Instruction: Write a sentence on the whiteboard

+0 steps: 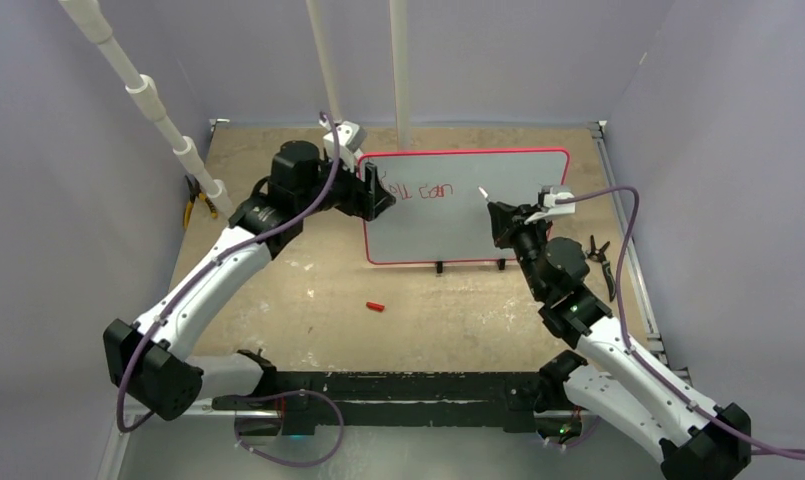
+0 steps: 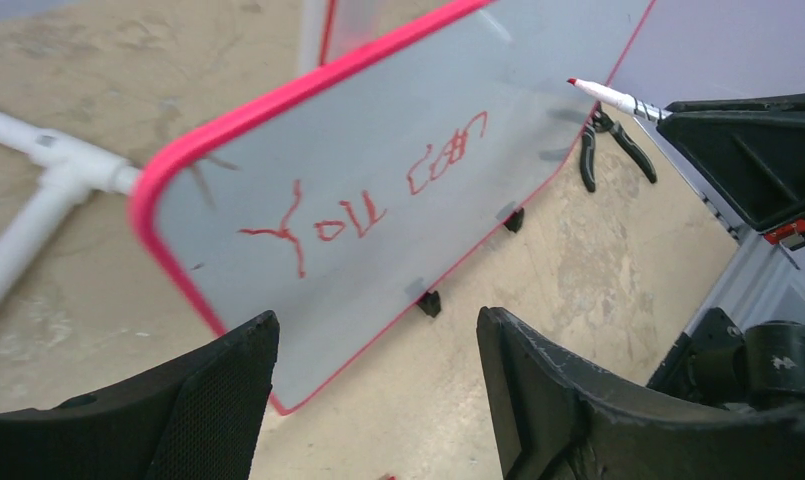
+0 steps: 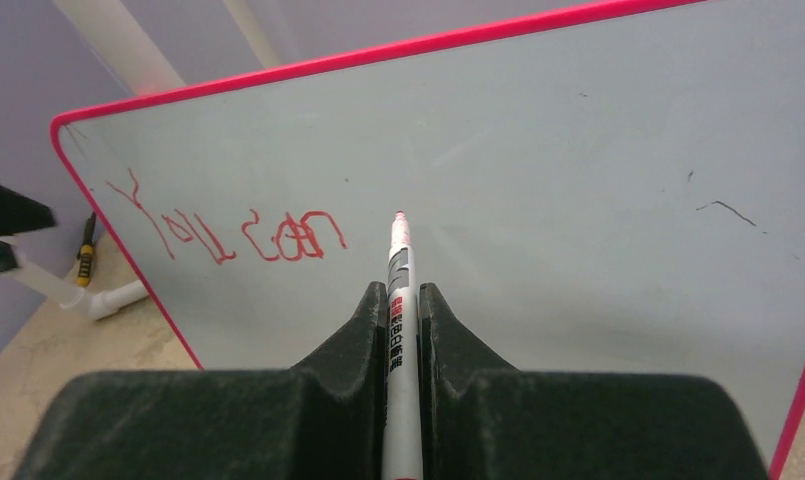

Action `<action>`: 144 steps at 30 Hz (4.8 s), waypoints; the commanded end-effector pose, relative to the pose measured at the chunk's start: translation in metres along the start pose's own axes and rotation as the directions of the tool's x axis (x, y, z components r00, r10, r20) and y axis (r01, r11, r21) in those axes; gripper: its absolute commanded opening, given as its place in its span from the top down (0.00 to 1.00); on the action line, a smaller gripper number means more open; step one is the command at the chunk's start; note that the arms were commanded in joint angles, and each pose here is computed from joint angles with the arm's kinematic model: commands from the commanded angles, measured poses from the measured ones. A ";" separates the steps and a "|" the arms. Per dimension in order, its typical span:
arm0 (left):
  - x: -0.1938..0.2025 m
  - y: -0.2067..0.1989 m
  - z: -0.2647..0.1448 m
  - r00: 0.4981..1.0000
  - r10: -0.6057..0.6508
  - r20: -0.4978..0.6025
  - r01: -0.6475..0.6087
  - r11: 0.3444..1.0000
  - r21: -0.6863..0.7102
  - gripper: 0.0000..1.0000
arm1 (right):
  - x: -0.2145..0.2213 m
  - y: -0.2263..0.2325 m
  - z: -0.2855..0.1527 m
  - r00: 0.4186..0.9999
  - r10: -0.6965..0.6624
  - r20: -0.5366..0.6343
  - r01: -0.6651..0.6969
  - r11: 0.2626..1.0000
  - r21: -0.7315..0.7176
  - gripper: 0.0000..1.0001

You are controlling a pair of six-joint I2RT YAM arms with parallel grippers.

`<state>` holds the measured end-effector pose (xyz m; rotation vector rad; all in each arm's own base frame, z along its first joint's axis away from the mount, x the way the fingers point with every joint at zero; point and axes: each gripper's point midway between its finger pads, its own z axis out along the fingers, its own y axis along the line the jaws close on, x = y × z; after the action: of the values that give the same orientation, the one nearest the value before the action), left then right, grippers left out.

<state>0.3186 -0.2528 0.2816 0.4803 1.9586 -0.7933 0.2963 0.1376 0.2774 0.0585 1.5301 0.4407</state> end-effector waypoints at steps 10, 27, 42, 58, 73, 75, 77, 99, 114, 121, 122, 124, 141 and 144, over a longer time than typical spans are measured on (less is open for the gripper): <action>-0.032 0.072 -0.043 0.966 0.103 0.239 -0.043 0.969 -0.242 0.29 | -0.010 -0.003 0.009 0.998 -0.011 0.060 0.015 0.998 -0.069 1.00; -0.004 0.062 -0.008 0.985 0.042 0.169 -0.031 0.997 -0.065 0.51 | -0.006 -0.004 0.021 0.998 -0.025 0.057 0.028 0.998 -0.064 1.00; 0.004 0.063 0.001 0.989 0.031 0.148 -0.025 0.999 -0.039 0.62 | 0.011 0.002 0.025 0.998 -0.056 -0.004 0.055 0.993 -0.104 1.00; 0.005 0.062 0.001 0.989 0.032 0.146 -0.027 0.999 -0.037 0.68 | 0.020 -0.025 0.018 0.998 -0.040 -0.045 0.041 0.998 0.036 1.00; 0.006 0.062 0.001 0.989 0.033 0.144 -0.028 0.999 -0.033 0.69 | 0.019 -0.006 0.026 0.996 -0.072 -0.043 0.069 0.995 -0.068 1.00; 0.006 0.062 0.001 0.989 0.033 0.143 -0.029 0.999 -0.034 0.69 | 0.014 -0.002 0.027 0.997 -0.068 -0.027 0.066 0.995 -0.078 1.00; 0.006 0.062 0.001 0.989 0.033 0.143 -0.029 0.999 -0.036 0.69 | 0.009 0.002 0.026 0.998 -0.063 -0.015 0.062 0.993 -0.098 1.00; 0.012 0.065 0.005 0.991 0.032 0.132 -0.027 0.999 -0.036 0.75 | -0.020 -0.011 0.015 0.996 -0.028 0.079 0.030 0.999 -0.015 1.00; 0.016 0.065 0.009 0.992 0.024 0.122 -0.021 1.000 -0.022 0.78 | -0.018 -0.010 0.024 0.996 -0.036 0.081 0.037 0.999 -0.014 1.00; 0.016 0.064 0.009 0.992 0.024 0.122 -0.022 1.000 -0.019 0.79 | -0.018 -0.010 0.026 0.996 -0.039 0.083 0.040 0.999 -0.009 1.00; 0.016 0.064 0.009 0.992 0.025 0.122 -0.023 1.000 -0.019 0.80 | -0.018 -0.010 0.026 0.996 -0.038 0.084 0.039 0.999 -0.009 1.00; 0.016 0.064 0.009 0.992 0.025 0.121 -0.023 1.000 -0.016 0.80 | -0.017 -0.011 0.027 0.996 -0.037 0.085 0.038 0.999 -0.006 1.00; 0.015 0.062 0.007 0.992 0.030 0.126 -0.028 1.000 -0.012 0.81 | 0.010 -0.022 0.024 0.999 -0.040 0.009 0.039 0.999 0.028 1.00; 0.015 0.062 0.007 0.991 0.030 0.127 -0.029 1.000 -0.013 0.81 | 0.014 -0.023 0.023 0.999 -0.038 -0.007 0.038 0.999 0.032 1.00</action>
<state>0.3563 -0.2082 0.2377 0.4093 1.8804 -0.7413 0.3226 0.1303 0.2565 0.0311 1.5432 0.3995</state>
